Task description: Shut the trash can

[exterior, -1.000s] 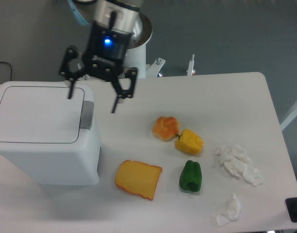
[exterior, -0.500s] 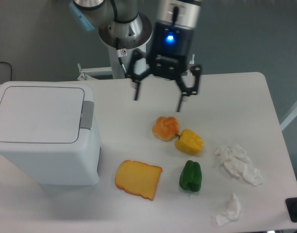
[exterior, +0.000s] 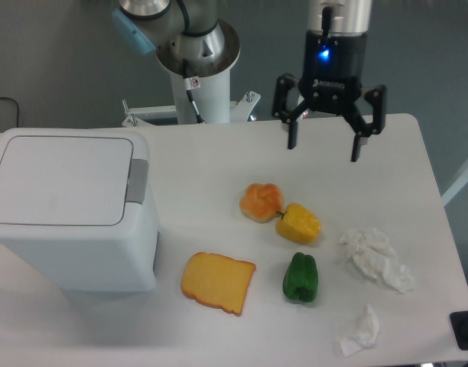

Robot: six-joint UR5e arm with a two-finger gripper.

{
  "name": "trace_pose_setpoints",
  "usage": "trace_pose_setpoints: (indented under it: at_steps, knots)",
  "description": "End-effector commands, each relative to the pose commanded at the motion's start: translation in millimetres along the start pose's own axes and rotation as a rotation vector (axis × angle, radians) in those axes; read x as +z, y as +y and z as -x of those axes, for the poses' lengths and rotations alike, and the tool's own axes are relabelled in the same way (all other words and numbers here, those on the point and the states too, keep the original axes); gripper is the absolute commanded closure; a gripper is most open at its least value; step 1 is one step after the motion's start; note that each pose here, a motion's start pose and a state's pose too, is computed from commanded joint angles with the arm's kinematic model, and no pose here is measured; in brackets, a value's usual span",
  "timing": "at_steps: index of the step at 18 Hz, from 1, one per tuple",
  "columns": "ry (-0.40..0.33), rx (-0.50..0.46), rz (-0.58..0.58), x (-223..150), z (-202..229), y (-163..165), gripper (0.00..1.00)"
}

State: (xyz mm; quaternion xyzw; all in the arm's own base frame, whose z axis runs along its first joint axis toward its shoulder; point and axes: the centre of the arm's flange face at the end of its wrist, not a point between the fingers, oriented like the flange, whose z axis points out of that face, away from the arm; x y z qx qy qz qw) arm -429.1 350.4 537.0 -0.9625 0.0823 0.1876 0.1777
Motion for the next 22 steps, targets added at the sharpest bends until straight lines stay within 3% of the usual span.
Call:
trace_pose_setpoints:
  at_steps: [4,8,14,22]
  knots:
    - [-0.007,0.163,0.087,-5.5,0.8,13.9,0.00]
    - [0.017,0.250,0.107,-4.6,3.1,23.1,0.00]
    - [0.064,0.364,0.155,-11.4,17.5,75.3,0.00]
    - [0.092,0.398,0.152,-12.3,15.9,104.4,0.00]
